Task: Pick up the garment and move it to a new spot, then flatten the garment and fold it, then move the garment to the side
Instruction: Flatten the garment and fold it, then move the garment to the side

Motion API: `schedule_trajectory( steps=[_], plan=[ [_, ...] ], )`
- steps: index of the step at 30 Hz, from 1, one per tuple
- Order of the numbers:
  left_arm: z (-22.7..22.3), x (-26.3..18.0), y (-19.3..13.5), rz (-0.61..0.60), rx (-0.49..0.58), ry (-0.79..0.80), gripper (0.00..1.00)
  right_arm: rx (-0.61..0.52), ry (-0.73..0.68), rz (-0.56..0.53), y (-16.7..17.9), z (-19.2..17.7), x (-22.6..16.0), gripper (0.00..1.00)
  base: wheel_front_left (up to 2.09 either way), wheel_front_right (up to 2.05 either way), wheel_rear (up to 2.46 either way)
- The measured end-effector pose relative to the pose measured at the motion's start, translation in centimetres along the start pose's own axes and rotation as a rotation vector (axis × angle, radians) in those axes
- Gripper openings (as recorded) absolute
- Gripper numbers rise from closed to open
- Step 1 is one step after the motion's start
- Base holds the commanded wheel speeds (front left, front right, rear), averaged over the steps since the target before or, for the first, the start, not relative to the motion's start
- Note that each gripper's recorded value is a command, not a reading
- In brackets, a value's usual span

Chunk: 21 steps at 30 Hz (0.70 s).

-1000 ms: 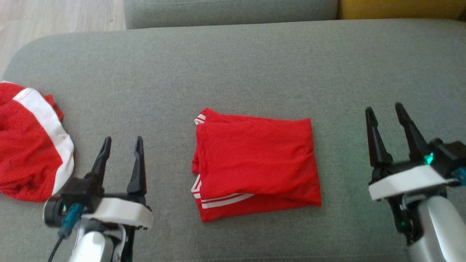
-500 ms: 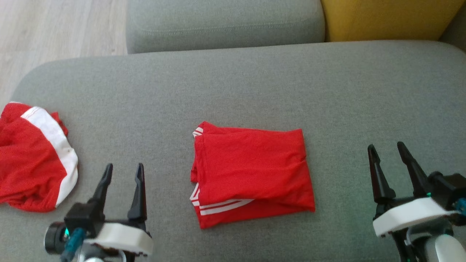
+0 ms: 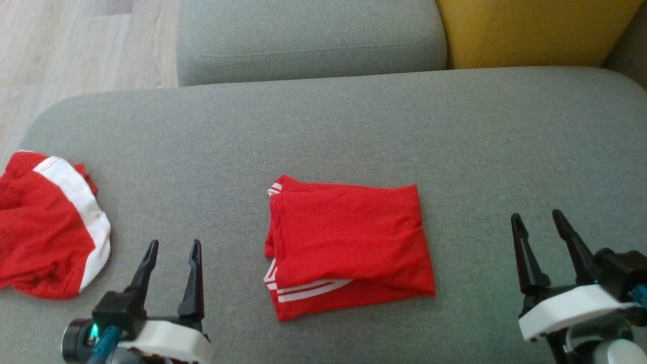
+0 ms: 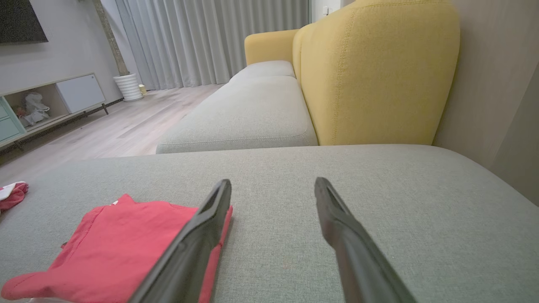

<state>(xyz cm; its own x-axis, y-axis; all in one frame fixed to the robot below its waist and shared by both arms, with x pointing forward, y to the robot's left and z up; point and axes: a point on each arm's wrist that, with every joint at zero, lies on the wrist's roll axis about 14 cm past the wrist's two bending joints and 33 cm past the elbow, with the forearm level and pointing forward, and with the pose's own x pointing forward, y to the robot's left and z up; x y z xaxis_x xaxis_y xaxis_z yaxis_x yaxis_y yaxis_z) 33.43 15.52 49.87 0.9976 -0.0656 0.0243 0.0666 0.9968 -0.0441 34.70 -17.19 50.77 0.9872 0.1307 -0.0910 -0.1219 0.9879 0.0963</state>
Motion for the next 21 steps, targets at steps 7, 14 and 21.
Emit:
schedule_trajectory(
  steps=[7,14,21],
  plan=[
    [-0.02,-0.01,-0.03,-0.002,0.001,0.001,1.0,0.003,0.0,0.004,0.19,0.02,0.03,1.0,0.0,0.0,0.0],
    [-0.12,-0.04,0.07,0.002,-0.004,0.005,1.0,0.008,0.002,0.012,0.45,-0.06,0.11,1.0,0.0,0.0,0.0],
    [-0.13,-0.05,0.12,0.009,-0.003,0.005,1.0,0.012,0.003,0.015,0.54,-0.1,0.13,1.0,0.0,0.0,0.0]
  ],
)
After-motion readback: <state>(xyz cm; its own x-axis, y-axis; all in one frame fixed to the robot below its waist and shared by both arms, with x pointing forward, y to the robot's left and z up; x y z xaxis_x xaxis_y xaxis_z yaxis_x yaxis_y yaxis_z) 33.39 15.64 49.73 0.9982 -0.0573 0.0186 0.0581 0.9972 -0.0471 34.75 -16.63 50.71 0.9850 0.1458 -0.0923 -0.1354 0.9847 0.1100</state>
